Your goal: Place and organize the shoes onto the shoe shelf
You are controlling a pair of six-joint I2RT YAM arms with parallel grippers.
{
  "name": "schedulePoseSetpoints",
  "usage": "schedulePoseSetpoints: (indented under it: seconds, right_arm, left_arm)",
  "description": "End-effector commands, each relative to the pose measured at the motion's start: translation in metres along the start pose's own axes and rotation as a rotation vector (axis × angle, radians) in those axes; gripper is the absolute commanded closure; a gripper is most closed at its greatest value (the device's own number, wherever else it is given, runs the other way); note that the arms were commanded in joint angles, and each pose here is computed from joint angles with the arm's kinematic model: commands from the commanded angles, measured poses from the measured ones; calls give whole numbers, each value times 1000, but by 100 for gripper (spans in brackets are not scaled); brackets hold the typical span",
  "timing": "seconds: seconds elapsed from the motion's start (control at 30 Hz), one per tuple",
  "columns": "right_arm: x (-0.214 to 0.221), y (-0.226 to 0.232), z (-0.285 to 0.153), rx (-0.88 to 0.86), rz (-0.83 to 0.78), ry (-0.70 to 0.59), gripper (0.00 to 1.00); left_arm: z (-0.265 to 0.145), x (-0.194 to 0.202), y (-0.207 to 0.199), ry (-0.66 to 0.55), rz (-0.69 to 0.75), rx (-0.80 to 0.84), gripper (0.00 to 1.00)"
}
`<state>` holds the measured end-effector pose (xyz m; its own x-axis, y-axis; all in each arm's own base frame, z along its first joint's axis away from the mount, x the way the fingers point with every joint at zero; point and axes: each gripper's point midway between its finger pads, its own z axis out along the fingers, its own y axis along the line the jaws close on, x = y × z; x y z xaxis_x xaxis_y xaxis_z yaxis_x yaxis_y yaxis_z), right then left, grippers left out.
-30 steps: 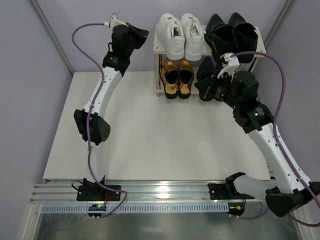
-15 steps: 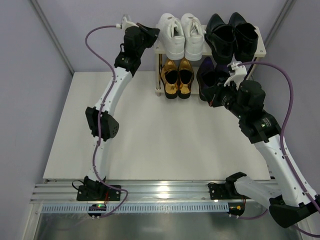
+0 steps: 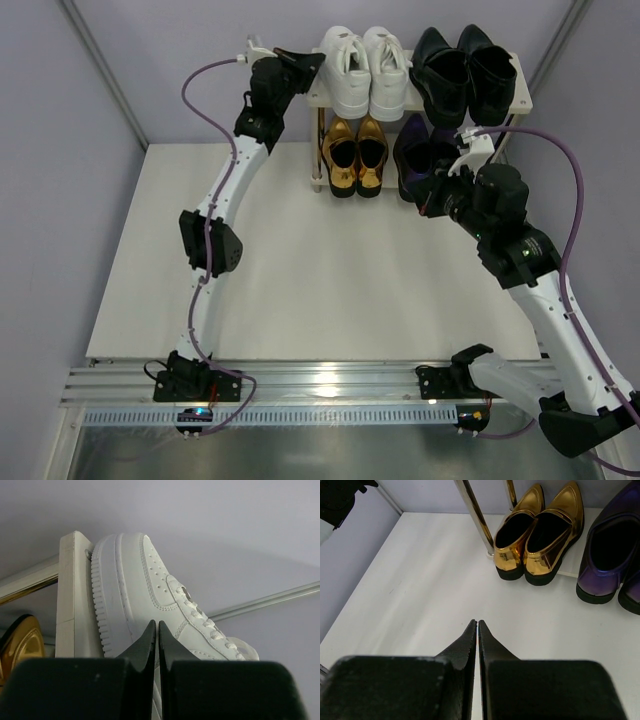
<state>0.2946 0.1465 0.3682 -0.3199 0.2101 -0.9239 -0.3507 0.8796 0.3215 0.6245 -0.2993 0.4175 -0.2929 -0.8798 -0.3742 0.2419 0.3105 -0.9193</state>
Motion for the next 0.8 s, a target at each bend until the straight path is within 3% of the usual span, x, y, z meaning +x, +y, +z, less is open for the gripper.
schedulePoseSetpoints:
  seconds: [0.0, 0.23, 0.37, 0.5, 0.53, 0.73, 0.77]
  right_arm:
    - [-9, -2, -4, 12, -10, -39, 96]
    - [-13, -6, -2, 32, 4, -52, 96]
    - [-12, -9, -2, 44, 10, -57, 96]
    - [-16, -21, -7, 108, 15, -93, 96]
    - [-16, -23, -8, 118, 15, -98, 96]
    - [-5, -49, -19, 241, 23, -123, 96]
    - [0, -56, -20, 275, 27, -115, 96]
  left_arm:
    - [-1, 33, -18, 117, -66, 94, 100]
    - [1, 40, -4, 175, -121, 85, 100]
    - [-3, 35, -3, 180, -64, 66, 100]
    - [-17, -12, -16, 65, 40, 37, 100]
    - [-32, -40, -40, 13, 70, 60, 100]
    - [-79, -98, -35, -78, 233, -44, 99]
    - [-98, -107, -57, -94, 255, -21, 99]
